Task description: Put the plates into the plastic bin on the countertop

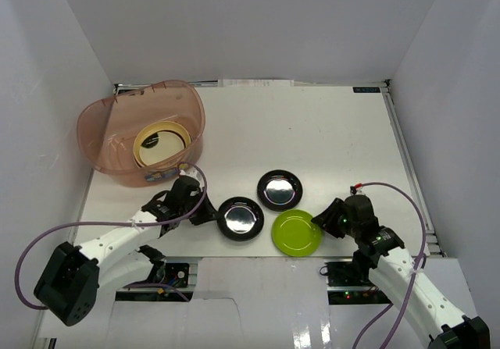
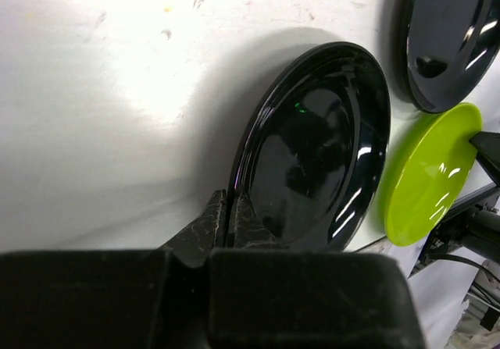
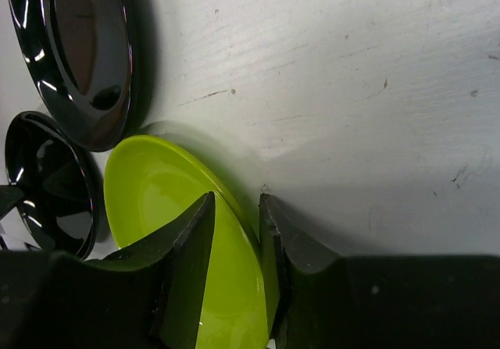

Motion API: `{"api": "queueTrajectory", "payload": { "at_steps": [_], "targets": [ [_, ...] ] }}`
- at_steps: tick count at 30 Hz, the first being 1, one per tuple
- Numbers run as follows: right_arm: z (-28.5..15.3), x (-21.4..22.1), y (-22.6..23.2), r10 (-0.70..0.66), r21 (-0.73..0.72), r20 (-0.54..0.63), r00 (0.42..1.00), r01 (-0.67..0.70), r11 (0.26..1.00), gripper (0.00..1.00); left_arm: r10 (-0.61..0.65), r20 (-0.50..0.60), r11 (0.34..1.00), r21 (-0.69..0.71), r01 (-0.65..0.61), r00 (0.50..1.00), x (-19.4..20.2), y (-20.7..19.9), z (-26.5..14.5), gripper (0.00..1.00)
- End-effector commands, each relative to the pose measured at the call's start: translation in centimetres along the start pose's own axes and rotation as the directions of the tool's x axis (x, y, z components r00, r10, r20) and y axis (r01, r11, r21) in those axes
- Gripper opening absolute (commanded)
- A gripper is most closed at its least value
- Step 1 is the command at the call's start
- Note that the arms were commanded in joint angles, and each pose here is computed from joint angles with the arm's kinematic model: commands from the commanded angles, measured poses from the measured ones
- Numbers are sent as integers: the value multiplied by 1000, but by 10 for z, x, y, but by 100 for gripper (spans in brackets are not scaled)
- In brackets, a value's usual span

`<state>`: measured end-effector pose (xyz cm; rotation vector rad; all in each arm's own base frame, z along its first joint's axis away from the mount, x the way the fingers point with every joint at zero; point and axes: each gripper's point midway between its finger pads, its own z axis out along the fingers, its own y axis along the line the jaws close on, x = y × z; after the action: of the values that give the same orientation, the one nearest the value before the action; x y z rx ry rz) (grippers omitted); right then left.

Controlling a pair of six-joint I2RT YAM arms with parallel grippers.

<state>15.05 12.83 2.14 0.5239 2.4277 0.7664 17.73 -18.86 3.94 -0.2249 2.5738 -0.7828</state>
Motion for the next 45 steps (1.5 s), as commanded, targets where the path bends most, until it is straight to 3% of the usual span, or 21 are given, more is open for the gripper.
{"api": "queueTrajectory", "payload": {
  "at_steps": [1,5,6,8,13,15,17,18,19,22,25,29,32,33,35,39,41,43,44,45],
  "targets": [
    [-4,26,-24,6,90,-114,994,5,996,36,27,83,999,23,-29,996,-24,-23,-34,0],
    [-8,25,-19,-35,74,-130,991,44,996,32,36,268,994,94,-63,963,-70,-63,-87,0],
    [-8,26,-17,-37,66,-137,990,47,997,20,35,299,991,110,-71,954,-78,-71,-98,0],
    [-9,28,-13,-51,38,-146,988,58,998,8,37,430,994,79,-79,902,-114,-83,-122,0],
    [-18,27,4,-77,-34,-156,985,73,997,8,73,590,997,-67,-42,804,-186,-83,-135,0],
    [-24,24,12,-97,-70,-146,984,88,994,8,60,649,998,-48,-37,758,-219,-88,-150,0],
    [-34,18,29,-117,-131,-126,985,100,986,8,12,692,994,-85,65,722,-255,-53,-158,0],
    [-37,16,33,-125,-146,-122,985,106,984,8,-13,685,996,-58,72,729,-263,-47,-159,0],
    [-42,12,42,-134,-171,-110,985,114,979,8,-51,704,984,-86,155,709,-280,-15,-162,0],
    [-52,6,61,-157,-245,-84,984,133,961,8,-113,748,955,-100,279,654,-299,31,-176,0],
    [-61,-4,83,-191,-314,-48,980,167,935,8,-117,767,930,-138,340,631,-306,57,-179,0],
    [-67,-17,110,-219,-385,-14,976,197,902,8,-78,747,893,-242,379,660,-306,86,-164,0],
    [-73,-36,137,-228,-435,48,973,226,872,8,-84,695,873,-295,390,714,-301,105,-140,14],
    [-74,-41,145,-230,-448,63,971,233,863,8,-89,677,865,-311,393,731,-299,111,-132,23],
    [-73,-54,165,-231,-476,97,968,249,843,8,-88,665,859,-326,395,741,-297,116,-127,34],
    [-79,-77,216,-266,-517,170,949,315,795,8,-66,676,861,-333,384,734,-298,116,-131,53],
    [-66,-81,231,-285,-497,173,943,334,801,8,-57,690,877,-311,366,722,-299,107,-140,69],
    [-74,-81,268,-319,-541,220,922,388,746,8,-59,695,905,-266,333,717,-299,93,-145,81],
    [-57,-73,276,-349,-521,192,917,397,756,8,-52,715,922,-234,309,698,-300,81,-155,93],
    [-53,-73,289,-372,-524,210,904,426,738,8,-50,722,945,-189,266,690,-302,67,-160,97]
  ]
}}
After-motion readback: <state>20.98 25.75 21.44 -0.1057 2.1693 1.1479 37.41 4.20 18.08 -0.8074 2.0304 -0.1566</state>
